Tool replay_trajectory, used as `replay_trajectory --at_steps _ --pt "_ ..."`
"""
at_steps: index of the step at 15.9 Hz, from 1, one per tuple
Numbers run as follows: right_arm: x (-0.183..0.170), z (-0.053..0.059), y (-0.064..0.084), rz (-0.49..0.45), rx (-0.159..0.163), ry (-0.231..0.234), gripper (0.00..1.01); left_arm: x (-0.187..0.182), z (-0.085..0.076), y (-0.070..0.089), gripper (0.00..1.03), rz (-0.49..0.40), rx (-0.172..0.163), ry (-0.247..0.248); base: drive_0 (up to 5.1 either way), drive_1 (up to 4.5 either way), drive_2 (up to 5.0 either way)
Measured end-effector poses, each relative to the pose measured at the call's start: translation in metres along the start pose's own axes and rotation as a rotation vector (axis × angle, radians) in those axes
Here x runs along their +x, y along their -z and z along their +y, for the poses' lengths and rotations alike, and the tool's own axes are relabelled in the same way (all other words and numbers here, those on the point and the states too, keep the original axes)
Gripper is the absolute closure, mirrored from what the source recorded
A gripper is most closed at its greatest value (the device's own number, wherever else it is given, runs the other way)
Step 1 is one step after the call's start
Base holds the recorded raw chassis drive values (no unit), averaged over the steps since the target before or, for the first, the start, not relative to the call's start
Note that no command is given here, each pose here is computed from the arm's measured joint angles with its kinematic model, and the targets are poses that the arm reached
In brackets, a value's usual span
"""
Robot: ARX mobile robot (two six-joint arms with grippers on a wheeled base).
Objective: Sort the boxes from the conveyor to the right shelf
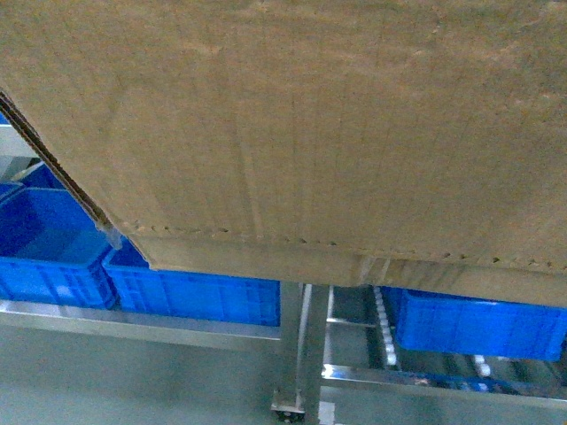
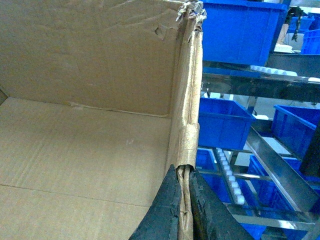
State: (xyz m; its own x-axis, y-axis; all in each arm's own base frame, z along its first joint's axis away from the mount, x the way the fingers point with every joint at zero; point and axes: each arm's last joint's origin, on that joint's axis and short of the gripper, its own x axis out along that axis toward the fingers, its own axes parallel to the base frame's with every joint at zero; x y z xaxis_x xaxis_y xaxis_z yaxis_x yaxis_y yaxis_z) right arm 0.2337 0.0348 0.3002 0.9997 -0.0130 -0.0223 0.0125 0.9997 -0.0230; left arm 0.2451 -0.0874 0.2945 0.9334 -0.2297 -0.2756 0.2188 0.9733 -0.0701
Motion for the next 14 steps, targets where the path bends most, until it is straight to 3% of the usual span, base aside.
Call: replay_trajectory --at_steps 9,14 --pt "-0.0002 -0.0001 -0.0002 -0.001 0.0 0.001 0.99 0.0003 0.0 0.0002 0.99 0.001 0.0 0.0 -0.8 -0.85 -0.8" --pt "0.0 0.0 0.0 0.0 0.0 0.0 0.99 0.0002 0.0002 0.0002 0.99 0.001 0.0 -0.001 4.5 -2.5 -2.1"
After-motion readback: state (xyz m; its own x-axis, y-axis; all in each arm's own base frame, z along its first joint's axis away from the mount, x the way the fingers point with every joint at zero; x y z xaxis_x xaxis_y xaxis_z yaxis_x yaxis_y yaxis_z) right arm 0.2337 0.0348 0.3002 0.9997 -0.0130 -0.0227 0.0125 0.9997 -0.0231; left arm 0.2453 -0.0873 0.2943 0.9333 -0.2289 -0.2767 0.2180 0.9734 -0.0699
